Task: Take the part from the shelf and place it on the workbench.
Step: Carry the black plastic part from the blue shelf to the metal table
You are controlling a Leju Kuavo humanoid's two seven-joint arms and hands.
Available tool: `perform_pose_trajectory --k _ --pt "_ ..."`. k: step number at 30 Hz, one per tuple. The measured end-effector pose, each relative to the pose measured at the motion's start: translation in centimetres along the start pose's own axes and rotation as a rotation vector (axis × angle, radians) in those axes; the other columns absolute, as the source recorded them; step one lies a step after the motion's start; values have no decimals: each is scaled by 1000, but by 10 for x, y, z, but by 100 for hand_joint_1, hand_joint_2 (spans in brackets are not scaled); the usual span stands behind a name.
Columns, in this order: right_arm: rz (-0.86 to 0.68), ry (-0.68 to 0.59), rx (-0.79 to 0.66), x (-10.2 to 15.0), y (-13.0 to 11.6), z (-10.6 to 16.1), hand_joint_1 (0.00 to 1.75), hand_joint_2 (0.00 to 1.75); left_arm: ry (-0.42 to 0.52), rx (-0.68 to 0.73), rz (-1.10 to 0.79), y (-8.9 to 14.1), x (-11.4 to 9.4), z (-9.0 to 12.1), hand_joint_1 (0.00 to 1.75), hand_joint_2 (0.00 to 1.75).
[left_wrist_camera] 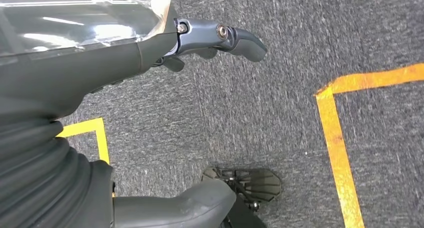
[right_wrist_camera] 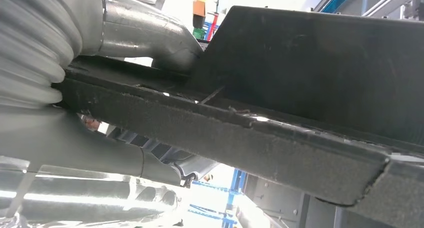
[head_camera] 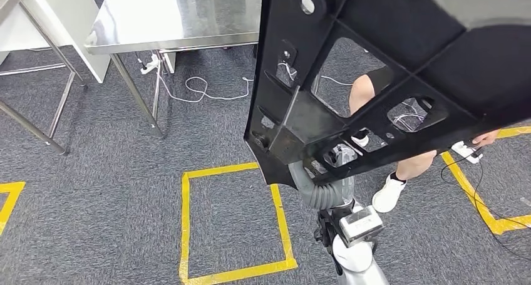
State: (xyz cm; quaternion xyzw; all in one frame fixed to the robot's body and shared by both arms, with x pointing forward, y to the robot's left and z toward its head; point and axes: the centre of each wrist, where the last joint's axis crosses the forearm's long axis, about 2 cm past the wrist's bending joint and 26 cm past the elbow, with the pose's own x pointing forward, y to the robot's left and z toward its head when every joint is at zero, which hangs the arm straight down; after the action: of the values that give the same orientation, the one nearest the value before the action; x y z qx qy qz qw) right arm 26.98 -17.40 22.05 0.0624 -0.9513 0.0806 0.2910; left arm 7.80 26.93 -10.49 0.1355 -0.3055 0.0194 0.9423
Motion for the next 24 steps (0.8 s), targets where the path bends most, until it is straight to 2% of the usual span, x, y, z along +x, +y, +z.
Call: perform_pose_trajectory --k 24 --pt "2 11 -7 1 1 -1 175 175 10 4 -1 0 -1 0 0 175"
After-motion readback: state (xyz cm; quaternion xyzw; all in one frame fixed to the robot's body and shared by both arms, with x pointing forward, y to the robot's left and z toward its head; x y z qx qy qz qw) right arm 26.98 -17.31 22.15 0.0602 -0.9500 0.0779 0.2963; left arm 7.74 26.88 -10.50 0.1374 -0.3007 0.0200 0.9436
